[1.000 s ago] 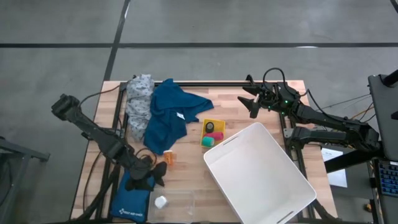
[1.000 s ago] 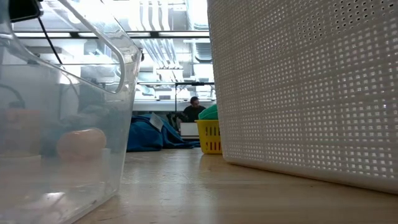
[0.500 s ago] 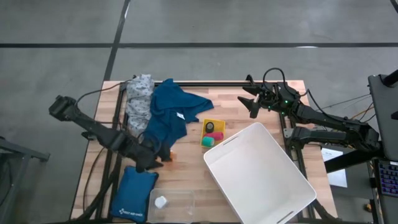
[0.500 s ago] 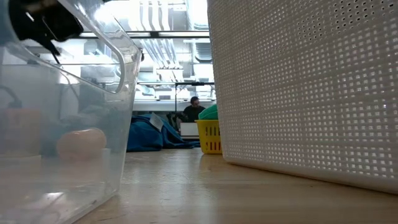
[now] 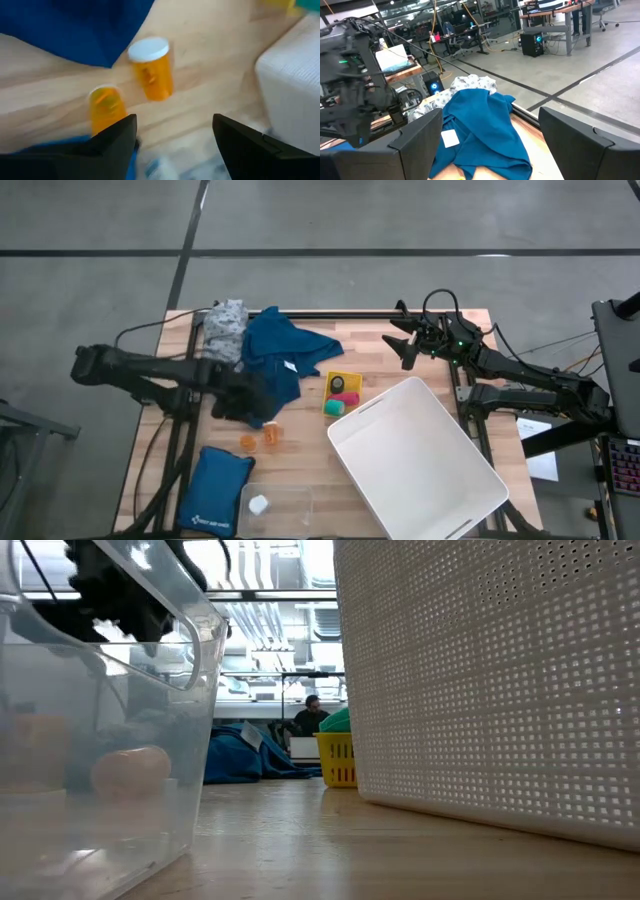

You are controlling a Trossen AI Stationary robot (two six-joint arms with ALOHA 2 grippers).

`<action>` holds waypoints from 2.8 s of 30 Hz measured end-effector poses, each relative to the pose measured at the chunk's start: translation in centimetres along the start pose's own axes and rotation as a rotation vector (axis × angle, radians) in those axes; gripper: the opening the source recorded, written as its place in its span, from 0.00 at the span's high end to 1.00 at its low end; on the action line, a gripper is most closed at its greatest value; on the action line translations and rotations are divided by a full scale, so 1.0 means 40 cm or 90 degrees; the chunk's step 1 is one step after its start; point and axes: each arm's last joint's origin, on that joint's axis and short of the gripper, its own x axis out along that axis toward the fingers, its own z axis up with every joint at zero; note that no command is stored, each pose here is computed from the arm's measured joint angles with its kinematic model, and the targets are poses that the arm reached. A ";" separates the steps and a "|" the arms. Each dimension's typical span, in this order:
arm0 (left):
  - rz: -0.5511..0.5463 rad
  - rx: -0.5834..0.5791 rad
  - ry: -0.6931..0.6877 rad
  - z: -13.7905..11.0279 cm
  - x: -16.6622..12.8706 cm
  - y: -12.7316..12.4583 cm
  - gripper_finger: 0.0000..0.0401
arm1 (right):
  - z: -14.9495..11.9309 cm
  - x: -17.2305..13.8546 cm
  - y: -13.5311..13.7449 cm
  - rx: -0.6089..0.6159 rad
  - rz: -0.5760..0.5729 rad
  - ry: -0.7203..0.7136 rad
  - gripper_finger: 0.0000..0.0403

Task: Pick & place medical supplies in basket/bin
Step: Put the right orange pill bottle into the transparent bin

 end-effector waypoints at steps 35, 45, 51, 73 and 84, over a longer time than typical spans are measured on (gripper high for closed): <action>0.138 -0.142 0.302 0.289 0.194 0.004 0.33 | 0.000 0.000 0.000 0.000 0.000 -0.001 0.19; 0.116 -0.192 0.319 0.290 0.203 0.003 0.31 | 0.000 0.000 0.000 0.000 0.000 0.000 0.19; 0.097 -0.188 0.327 0.291 0.204 -0.002 0.26 | 0.000 0.000 0.000 0.000 0.000 0.000 0.19; 0.177 -0.258 0.269 0.254 0.224 -0.012 0.21 | 0.000 0.000 0.000 0.000 0.000 0.000 0.19; 0.179 -0.264 0.235 0.247 0.234 -0.022 0.21 | 0.000 0.000 0.000 0.000 0.000 0.000 0.19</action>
